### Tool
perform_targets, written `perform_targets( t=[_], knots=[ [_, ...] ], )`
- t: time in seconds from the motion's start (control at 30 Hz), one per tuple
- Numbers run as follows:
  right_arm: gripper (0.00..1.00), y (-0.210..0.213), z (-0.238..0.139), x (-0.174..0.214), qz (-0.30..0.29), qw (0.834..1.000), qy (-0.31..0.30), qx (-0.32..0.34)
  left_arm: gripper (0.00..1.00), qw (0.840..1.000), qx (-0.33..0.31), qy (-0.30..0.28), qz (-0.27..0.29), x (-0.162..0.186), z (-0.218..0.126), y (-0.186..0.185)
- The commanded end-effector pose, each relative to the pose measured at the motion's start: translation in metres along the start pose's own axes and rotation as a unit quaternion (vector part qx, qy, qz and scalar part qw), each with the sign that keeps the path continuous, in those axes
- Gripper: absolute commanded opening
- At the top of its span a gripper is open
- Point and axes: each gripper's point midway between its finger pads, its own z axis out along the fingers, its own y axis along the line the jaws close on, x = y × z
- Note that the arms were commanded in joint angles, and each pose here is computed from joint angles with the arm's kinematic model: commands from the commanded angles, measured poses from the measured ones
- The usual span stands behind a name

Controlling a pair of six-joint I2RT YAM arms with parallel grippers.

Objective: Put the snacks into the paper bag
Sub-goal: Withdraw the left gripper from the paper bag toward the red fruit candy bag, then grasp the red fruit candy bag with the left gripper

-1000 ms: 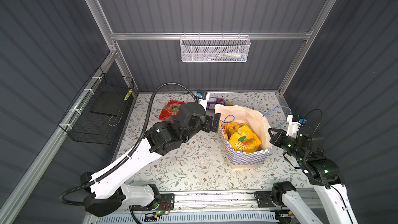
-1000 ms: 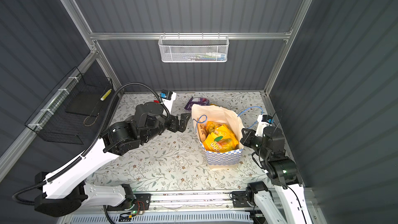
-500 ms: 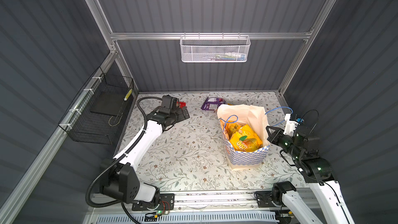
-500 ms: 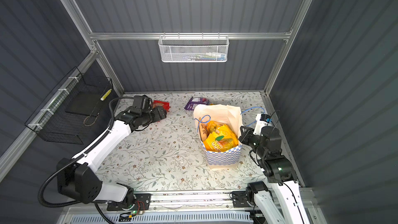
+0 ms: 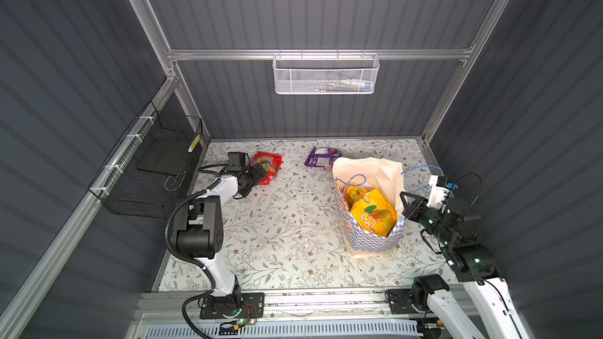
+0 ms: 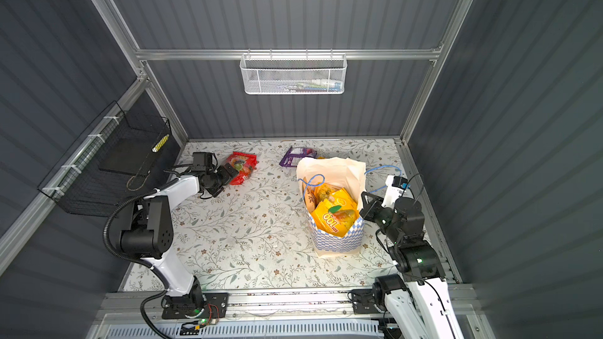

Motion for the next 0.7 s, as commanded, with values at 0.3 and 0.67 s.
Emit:
perform_targets(
  t=[0.3, 0.67],
  knots=[
    [0.00, 0.003, 0.000, 0.013, 0.006, 1.000, 0.020, -0.022, 1.00, 0.999, 0.045, 0.004, -0.020, -0.003, 0.033, 0.001],
    [0.00, 0.003, 0.001, 0.013, 0.006, 1.000, 0.020, -0.022, 1.00, 0.998, 0.027, 0.003, -0.051, -0.006, 0.059, 0.014]
  ],
)
